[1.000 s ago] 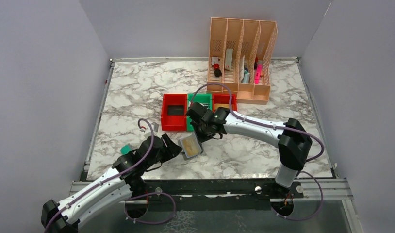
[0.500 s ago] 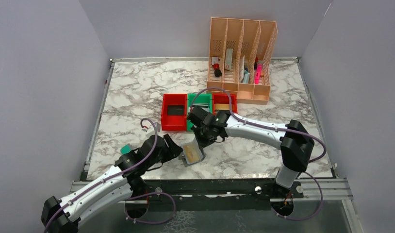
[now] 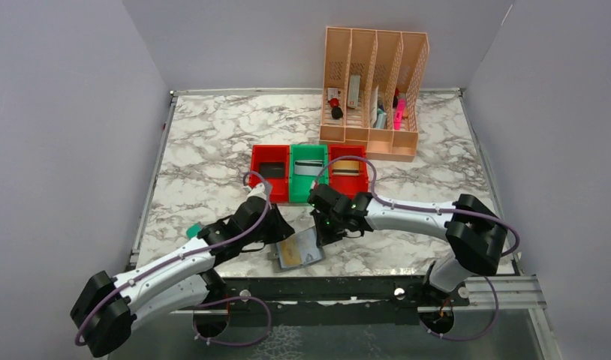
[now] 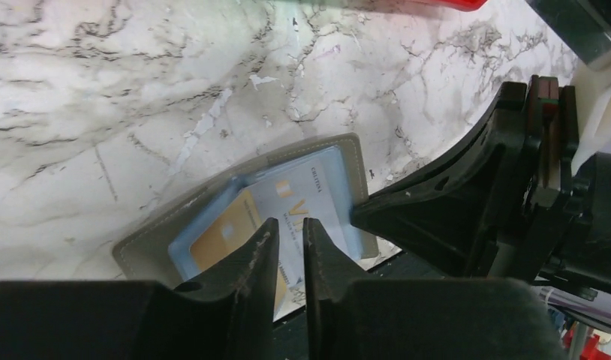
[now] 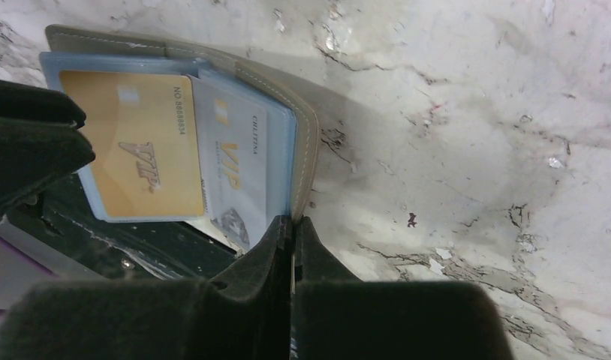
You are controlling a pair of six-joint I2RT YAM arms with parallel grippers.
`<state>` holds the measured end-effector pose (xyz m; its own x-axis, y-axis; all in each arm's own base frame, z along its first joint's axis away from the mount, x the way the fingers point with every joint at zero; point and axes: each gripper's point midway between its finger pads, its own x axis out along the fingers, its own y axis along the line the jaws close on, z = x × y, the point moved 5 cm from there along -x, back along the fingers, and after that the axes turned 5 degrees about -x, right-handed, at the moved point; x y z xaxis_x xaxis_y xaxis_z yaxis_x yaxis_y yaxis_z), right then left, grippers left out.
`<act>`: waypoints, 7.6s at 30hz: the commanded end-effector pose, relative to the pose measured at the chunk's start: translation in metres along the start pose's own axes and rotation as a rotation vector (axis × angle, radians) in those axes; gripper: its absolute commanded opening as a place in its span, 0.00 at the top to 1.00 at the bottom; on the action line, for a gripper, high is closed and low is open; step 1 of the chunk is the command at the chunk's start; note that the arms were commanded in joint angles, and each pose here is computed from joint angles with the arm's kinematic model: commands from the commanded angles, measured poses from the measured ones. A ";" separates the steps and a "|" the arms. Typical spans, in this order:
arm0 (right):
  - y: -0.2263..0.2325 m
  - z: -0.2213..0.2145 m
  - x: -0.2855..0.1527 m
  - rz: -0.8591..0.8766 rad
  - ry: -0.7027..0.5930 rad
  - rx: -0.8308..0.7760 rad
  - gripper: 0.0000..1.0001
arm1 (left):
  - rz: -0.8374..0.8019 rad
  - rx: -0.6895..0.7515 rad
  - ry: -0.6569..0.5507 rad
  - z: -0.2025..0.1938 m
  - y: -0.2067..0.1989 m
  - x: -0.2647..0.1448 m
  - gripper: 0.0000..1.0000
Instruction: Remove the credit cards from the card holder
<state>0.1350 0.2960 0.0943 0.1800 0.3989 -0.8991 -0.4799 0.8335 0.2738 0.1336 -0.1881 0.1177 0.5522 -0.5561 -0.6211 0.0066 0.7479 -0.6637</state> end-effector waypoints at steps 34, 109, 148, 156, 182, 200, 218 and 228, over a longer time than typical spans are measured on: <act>0.034 -0.003 0.027 0.324 -0.029 0.033 0.69 | 0.132 0.060 0.168 -0.030 0.036 -0.002 0.54; 0.005 -0.015 0.043 0.542 -0.036 0.322 0.75 | 0.112 0.069 0.164 -0.033 0.038 0.007 0.88; -0.007 -0.021 0.027 0.590 -0.039 0.337 0.98 | 0.131 0.085 0.208 -0.040 0.046 0.009 0.88; -0.010 -0.030 0.037 0.602 0.012 0.358 0.98 | 0.059 0.091 0.141 -0.022 0.019 0.006 0.80; -0.004 -0.018 0.034 0.650 -0.056 0.398 0.76 | 0.088 0.163 0.334 -0.050 0.023 0.021 0.87; -0.012 -0.020 0.022 0.673 -0.037 0.368 0.99 | 0.170 0.178 0.325 -0.052 0.038 0.025 0.91; -0.029 -0.025 0.019 0.615 -0.068 0.402 0.87 | 0.188 0.196 0.334 -0.054 0.038 0.031 0.93; -0.015 -0.020 0.025 0.723 -0.037 0.351 0.71 | 0.178 0.202 0.334 -0.054 0.034 0.032 0.93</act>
<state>0.1281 0.2767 0.0558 -0.0080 0.8742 -0.4854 -0.1479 0.4791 0.8652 0.1082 -0.2091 0.0635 0.2537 -0.5362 -0.8051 0.1198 0.8433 -0.5239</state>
